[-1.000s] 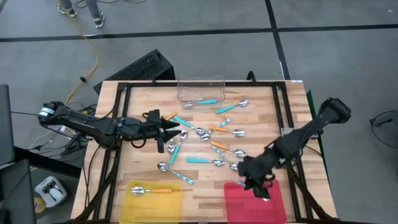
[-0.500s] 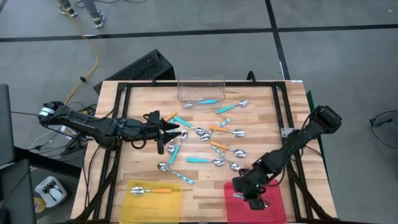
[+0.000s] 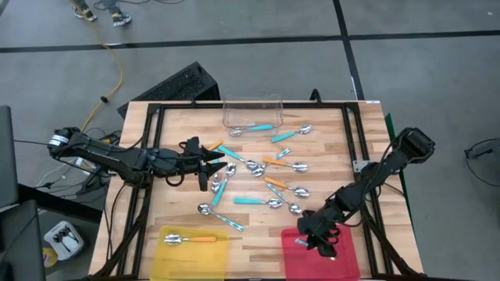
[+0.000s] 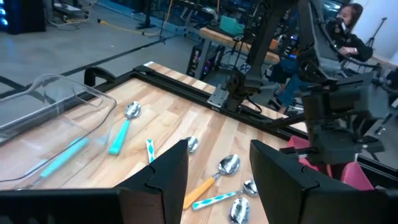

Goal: Sort silverware by color (type)
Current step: Put the white and blue spoon into the red bin

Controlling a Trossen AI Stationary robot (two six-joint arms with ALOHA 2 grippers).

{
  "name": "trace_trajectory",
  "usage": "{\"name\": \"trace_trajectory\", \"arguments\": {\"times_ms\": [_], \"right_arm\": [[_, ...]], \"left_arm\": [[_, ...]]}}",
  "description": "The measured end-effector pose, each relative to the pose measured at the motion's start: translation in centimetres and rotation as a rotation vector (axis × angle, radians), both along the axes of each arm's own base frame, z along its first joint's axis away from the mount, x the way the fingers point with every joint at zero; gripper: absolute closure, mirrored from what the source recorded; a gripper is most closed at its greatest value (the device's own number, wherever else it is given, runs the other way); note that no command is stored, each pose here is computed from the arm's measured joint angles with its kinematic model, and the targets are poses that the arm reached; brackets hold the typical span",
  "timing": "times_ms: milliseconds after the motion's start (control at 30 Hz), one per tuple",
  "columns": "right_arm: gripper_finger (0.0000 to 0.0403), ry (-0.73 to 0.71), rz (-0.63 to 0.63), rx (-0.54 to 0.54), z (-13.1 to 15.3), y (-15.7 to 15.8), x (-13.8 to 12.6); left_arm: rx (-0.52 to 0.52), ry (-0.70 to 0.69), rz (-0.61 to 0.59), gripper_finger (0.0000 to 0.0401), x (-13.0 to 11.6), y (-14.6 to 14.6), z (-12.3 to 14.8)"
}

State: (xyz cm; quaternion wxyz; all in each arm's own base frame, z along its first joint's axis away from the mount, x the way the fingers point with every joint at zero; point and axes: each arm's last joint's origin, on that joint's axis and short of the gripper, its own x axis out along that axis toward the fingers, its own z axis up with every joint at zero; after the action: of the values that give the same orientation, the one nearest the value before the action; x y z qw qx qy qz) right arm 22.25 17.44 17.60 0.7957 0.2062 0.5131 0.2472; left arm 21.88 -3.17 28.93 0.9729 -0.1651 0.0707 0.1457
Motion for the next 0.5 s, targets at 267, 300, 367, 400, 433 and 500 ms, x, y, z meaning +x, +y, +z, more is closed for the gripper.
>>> {"name": "trace_trajectory", "arguments": {"times_ms": [267, 300, 367, 400, 433, 500], "right_arm": [[0.0346, -0.05, 0.031, -0.011, -0.32, -0.26, 0.16], [0.0345, -0.051, 0.029, -0.012, -0.32, -0.26, 0.17], [0.0339, -0.056, 0.024, -0.018, -0.32, -0.27, 0.19], [0.0335, -0.059, 0.023, -0.021, -0.32, -0.27, 0.2], [0.0331, -0.061, 0.021, -0.023, -0.32, -0.27, 0.21], [0.0322, -0.059, 0.022, -0.025, -0.37, -0.28, 0.2]], "left_arm": [[0.004, 0.003, 0.017, 0.0246, -0.02, 0.05, -0.03], [0.004, 0.002, 0.018, 0.0246, -0.02, 0.05, -0.02], [0.004, 0.002, 0.017, 0.0246, -0.02, 0.04, -0.02], [0.004, 0.002, 0.018, 0.0246, -0.02, 0.05, -0.02], [0.004, 0.002, 0.018, 0.0246, -0.02, 0.05, -0.02], [0.004, 0.002, 0.018, 0.0246, -0.02, 0.05, -0.02]]}}
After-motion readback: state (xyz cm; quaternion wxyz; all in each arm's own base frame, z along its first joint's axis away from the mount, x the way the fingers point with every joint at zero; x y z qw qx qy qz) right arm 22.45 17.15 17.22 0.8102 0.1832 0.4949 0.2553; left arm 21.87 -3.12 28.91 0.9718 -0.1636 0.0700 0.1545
